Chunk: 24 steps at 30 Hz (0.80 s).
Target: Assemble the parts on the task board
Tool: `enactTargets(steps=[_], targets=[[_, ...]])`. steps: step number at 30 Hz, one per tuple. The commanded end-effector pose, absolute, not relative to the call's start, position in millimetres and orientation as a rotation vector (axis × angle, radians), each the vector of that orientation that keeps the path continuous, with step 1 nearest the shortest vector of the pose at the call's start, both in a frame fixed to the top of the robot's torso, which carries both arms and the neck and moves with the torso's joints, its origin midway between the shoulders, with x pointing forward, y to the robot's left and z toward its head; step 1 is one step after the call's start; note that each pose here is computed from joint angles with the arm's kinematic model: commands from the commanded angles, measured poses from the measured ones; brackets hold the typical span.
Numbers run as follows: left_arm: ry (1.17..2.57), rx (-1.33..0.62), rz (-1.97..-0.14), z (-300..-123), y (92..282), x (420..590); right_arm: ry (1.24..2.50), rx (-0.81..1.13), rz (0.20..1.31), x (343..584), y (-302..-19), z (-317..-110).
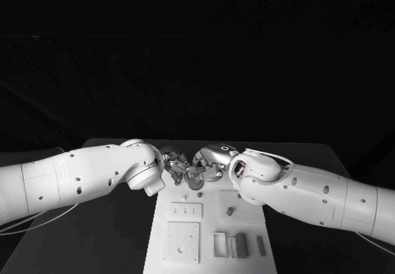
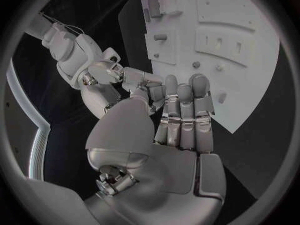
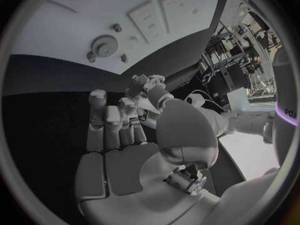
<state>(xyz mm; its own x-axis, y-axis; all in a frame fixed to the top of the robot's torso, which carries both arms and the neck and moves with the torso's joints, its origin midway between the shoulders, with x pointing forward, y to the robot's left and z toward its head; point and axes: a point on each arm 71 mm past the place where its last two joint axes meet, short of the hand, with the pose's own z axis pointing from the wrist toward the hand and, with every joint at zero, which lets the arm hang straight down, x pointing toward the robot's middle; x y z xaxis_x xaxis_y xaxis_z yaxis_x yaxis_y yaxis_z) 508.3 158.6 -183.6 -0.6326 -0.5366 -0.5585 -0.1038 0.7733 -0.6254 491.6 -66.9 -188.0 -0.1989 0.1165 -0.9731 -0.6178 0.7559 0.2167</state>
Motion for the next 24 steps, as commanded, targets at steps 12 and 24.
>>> enactTargets(steps=[12,24], targets=[[2.164,-0.498,-0.729,-181.9,157.1,508.7,1.656,-0.430,0.688,490.8,-65.2,-189.2],[2.183,-0.532,-0.757,-183.3,154.0,505.6,1.658,-0.431,0.686,491.8,-64.3,-189.8]])
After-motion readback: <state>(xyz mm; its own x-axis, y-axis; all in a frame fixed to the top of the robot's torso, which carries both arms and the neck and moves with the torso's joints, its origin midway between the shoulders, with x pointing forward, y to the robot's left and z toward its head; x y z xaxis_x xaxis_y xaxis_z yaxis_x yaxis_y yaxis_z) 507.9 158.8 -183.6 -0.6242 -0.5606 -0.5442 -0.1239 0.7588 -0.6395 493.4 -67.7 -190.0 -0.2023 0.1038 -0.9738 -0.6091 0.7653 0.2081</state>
